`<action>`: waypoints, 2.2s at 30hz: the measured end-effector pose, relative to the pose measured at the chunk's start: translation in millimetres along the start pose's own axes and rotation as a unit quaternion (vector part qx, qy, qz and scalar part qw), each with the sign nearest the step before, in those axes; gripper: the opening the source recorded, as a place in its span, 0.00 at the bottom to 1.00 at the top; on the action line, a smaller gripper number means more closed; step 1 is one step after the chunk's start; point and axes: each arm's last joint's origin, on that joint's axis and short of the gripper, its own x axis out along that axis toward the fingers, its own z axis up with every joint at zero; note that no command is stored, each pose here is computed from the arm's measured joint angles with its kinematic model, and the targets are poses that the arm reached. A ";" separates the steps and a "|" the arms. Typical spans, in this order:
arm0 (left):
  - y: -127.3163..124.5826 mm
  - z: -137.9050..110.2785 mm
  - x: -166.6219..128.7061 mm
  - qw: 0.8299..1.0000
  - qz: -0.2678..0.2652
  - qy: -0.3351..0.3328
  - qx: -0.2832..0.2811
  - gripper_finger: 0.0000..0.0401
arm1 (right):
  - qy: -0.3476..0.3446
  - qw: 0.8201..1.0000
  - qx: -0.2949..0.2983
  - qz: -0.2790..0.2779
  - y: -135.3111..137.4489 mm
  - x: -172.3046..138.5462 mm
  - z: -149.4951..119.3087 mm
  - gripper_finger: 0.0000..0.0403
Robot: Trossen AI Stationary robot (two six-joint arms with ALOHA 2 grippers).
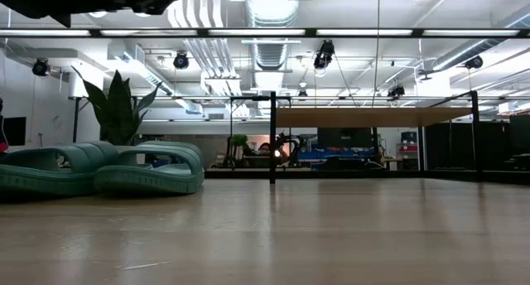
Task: Pick and place slides into the shelf
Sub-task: Put the bottom right green slipper on the shelf
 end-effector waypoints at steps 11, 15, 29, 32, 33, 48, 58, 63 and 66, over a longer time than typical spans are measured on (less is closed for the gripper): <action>-1.1 -2.4 -0.1 1.000 -0.002 0.004 -0.005 0.52 | 0.061 0.986 0.135 -0.074 -46.5 42.4 -30.9 0.14; -2.5 -8.8 5.8 1.000 -0.009 0.020 -0.009 0.52 | 0.085 0.980 0.151 -0.093 -60.7 54.7 -38.1 0.14; -6.0 -25.4 21.6 0.998 -0.025 0.055 -0.016 0.52 | 0.178 0.951 0.182 -0.179 -99.5 113.4 -45.2 0.14; -5.4 -23.8 21.1 0.998 -0.022 0.050 -0.015 0.52 | 0.195 0.947 0.172 -0.188 -101.5 123.5 -48.1 0.14; -5.2 -23.0 20.8 0.999 -0.022 0.048 -0.014 0.52 | 0.202 0.945 0.171 -0.192 -102.5 126.9 -49.6 0.14; -4.9 -21.5 19.0 0.999 -0.019 0.043 -0.013 0.52 | 0.281 0.918 0.127 -0.247 -111.6 163.1 -87.5 0.13; -5.6 -24.0 20.7 0.998 -0.022 0.048 -0.015 0.52 | 0.312 0.900 0.107 -0.286 -120.7 177.5 -109.3 0.13; -5.8 -24.2 20.5 0.998 -0.022 0.049 -0.015 0.52 | 0.329 0.889 0.111 -0.297 -130.1 180.4 -120.0 0.13; -5.9 -24.6 20.7 0.998 -0.022 0.049 -0.015 0.52 | 0.335 0.884 0.111 -0.306 -134.4 179.7 -127.5 0.13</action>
